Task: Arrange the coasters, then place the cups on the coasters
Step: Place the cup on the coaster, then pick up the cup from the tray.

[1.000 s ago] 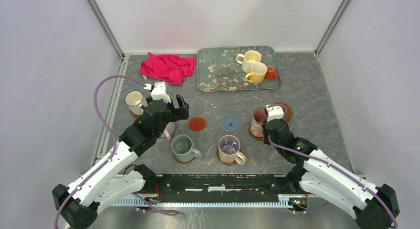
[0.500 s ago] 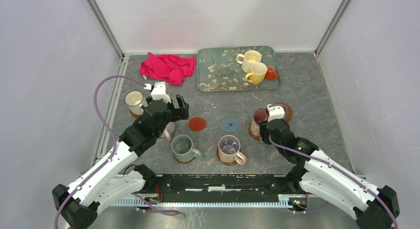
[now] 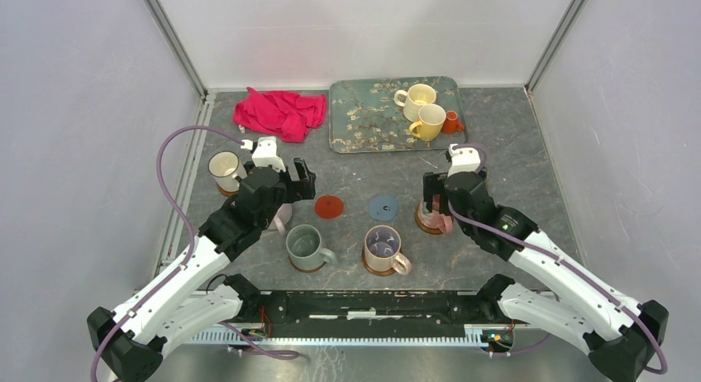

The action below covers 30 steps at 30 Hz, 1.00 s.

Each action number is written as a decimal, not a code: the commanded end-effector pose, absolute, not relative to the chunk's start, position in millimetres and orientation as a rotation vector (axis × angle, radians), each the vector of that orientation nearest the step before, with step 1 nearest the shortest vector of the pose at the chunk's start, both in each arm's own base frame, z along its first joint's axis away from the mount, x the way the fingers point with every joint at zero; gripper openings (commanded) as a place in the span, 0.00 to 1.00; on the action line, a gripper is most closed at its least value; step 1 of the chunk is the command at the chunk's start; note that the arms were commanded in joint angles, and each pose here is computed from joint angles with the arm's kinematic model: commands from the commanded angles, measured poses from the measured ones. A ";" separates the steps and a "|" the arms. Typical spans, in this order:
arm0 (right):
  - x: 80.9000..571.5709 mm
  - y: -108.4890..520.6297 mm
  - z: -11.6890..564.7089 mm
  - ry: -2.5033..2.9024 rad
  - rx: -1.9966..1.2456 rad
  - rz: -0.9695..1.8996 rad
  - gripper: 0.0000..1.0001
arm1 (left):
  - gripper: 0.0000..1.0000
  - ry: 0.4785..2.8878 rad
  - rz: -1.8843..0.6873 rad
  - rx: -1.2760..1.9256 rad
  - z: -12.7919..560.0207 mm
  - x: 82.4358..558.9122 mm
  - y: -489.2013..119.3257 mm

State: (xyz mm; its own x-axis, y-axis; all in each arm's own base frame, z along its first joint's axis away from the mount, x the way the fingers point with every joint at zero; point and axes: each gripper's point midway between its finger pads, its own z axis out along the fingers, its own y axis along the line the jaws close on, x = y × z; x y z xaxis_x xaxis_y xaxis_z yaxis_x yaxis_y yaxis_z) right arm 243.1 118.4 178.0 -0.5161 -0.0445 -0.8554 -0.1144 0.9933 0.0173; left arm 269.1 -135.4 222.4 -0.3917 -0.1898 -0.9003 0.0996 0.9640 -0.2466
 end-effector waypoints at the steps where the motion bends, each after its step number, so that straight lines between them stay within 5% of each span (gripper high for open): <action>1: 263.7 114.2 211.1 2.031 -0.049 0.009 0.98 | 1.00 1.910 -0.336 -0.086 233.4 272.8 -136.8; 14: 362.9 98.6 254.6 1.944 0.079 -0.045 0.98 | 1.00 1.899 -0.359 -0.084 237.9 270.8 -138.0; 30: 477.9 116.4 214.8 2.004 0.223 -0.078 0.98 | 1.00 1.891 -0.374 -0.080 240.3 269.0 -139.0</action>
State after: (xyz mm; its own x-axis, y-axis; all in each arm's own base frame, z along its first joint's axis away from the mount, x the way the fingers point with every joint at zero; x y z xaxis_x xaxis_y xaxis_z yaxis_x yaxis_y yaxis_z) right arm 452.9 108.2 200.4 -0.4775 0.0537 -0.8770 0.1565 0.9874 -0.0247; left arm 267.3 -135.8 226.3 -0.3843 -0.1972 -0.9019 0.1096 0.9603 -0.2567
